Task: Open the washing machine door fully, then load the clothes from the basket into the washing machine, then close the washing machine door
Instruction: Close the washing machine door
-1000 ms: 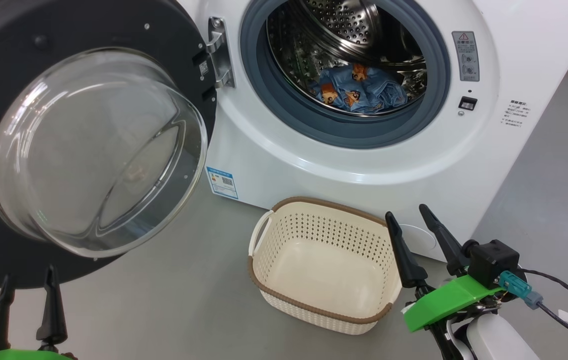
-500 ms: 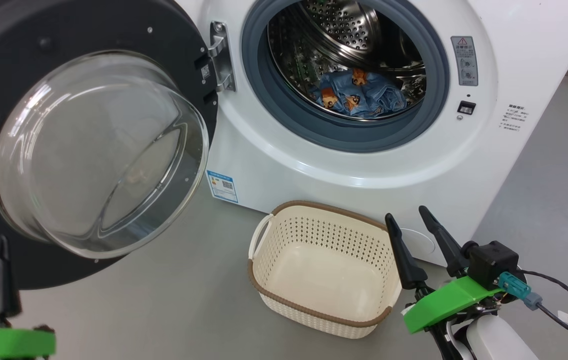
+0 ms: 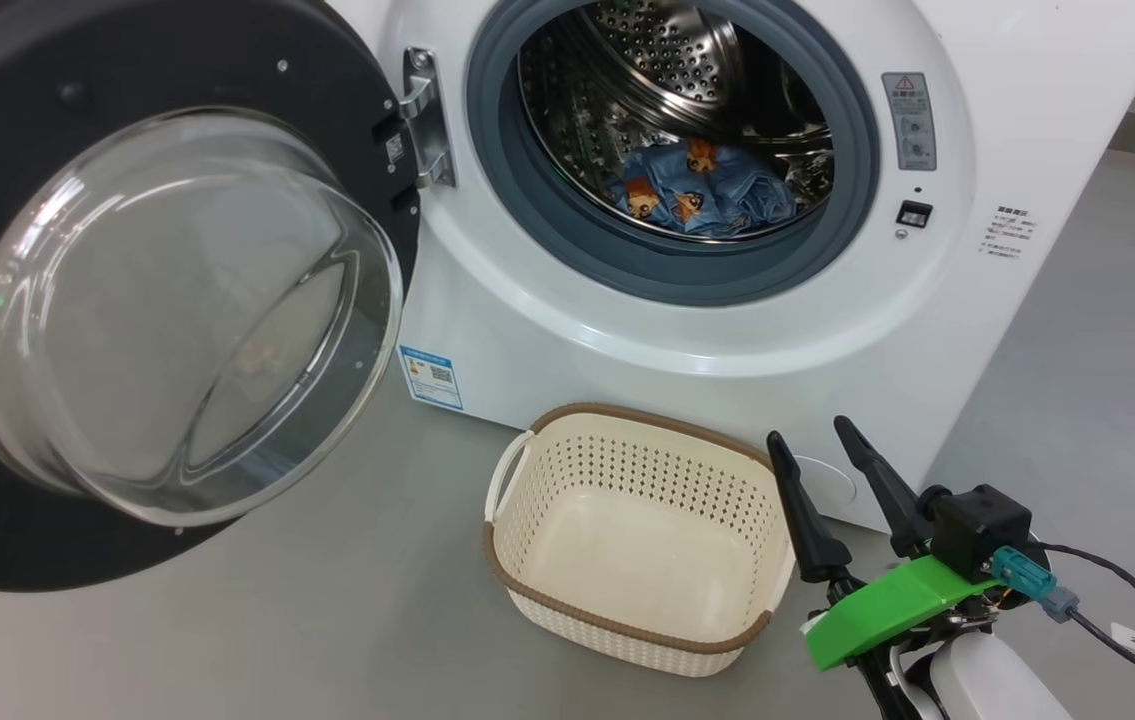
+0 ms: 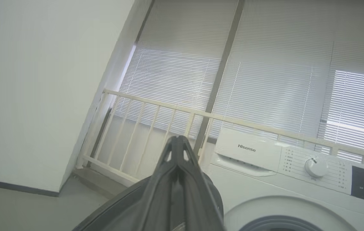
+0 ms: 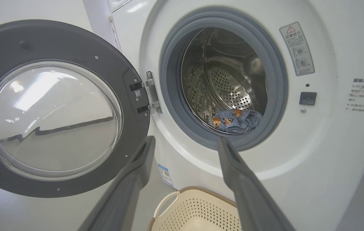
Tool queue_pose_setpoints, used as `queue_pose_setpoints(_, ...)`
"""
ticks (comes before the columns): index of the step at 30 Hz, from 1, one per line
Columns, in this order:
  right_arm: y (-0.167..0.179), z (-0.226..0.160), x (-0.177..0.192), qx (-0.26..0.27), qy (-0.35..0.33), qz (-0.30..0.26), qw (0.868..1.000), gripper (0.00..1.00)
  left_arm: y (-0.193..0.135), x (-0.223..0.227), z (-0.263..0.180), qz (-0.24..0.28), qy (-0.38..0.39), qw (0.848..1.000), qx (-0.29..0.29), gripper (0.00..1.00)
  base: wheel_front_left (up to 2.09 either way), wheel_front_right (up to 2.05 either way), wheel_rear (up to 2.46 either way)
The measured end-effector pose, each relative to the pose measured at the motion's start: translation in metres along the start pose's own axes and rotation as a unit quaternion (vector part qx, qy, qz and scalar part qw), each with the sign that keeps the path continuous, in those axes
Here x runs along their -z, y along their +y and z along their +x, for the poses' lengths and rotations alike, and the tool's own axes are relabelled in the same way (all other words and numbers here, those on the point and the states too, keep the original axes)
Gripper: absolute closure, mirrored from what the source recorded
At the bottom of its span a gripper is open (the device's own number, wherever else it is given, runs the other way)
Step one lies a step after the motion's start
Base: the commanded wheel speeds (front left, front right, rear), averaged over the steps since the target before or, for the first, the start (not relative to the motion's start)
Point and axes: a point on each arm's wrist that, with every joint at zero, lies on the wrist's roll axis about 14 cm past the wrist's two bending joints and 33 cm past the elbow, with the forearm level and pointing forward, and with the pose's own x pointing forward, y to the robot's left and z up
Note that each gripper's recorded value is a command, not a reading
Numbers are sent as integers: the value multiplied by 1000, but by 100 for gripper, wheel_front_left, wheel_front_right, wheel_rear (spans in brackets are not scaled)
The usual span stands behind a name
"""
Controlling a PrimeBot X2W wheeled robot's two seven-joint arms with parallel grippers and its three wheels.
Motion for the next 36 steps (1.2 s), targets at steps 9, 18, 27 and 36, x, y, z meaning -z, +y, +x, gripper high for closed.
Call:
queue_pose_setpoints(9,-12,-7,5,16,8,-6,1000,0,75,-15,25,-165,-27,977,-129,100,0,0,0)
queue_pose_setpoints(18,-27,-13,15,29,21,-16,999,0,153,22,8,-267,-14,921,-283,100,0,0,0)
queue_pose_setpoints(27,-44,-13,16,47,24,-26,998,0,170,57,4,-284,29,899,-333,100,0,0,0)
queue_pose_setpoints(36,-63,-15,24,66,31,-28,997,0,172,103,-3,-299,91,877,-365,100,0,0,0)
